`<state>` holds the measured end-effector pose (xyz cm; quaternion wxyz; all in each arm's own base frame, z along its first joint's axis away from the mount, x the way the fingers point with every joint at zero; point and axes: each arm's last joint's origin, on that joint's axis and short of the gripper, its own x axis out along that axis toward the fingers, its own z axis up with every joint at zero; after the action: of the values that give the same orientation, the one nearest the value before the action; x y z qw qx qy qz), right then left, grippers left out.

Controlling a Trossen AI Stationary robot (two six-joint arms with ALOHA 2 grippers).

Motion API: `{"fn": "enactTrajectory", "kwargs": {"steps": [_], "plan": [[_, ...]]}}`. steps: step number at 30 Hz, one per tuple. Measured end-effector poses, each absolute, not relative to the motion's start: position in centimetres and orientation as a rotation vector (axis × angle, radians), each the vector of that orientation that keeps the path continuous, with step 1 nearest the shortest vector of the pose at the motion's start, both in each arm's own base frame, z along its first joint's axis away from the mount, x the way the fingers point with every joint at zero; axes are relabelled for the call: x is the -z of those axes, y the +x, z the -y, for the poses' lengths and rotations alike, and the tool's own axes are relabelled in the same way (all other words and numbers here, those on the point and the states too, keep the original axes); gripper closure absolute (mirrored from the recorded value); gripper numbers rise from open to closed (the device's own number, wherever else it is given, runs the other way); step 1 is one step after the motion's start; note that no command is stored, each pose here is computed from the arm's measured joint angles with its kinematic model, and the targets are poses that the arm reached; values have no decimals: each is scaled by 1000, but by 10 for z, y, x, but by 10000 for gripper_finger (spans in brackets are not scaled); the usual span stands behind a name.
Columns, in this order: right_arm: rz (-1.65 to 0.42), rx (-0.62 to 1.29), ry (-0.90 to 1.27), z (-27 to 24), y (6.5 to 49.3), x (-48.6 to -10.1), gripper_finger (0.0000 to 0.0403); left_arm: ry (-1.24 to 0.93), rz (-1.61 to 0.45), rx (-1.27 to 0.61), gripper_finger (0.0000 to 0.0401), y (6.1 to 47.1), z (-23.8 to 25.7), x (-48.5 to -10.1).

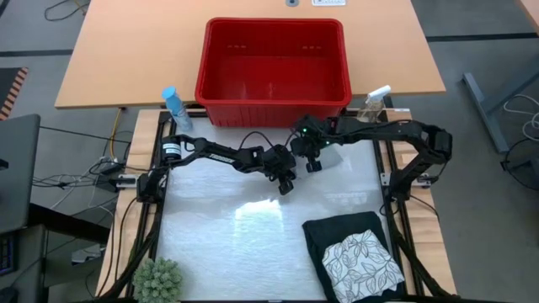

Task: Fold laundry
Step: Fold the gray boxer shorts

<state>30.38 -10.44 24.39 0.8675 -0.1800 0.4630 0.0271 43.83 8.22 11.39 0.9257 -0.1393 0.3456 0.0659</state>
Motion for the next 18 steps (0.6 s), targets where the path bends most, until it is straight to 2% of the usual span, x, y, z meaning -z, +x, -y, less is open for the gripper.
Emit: {"fn": "enactTrajectory", "kwargs": {"steps": [5,11,18], "plan": [[-1011,-101,-335,107,309,-228,380,-286,-710,-135,401,438,-82,-114],[-1084,-103,-314,112,320,-201,338,-298,-717,-137,401,438,-82,-113],[-1074,-61,-315,124,321,-196,328,-298,-714,-139,401,438,-82,-113]]}}
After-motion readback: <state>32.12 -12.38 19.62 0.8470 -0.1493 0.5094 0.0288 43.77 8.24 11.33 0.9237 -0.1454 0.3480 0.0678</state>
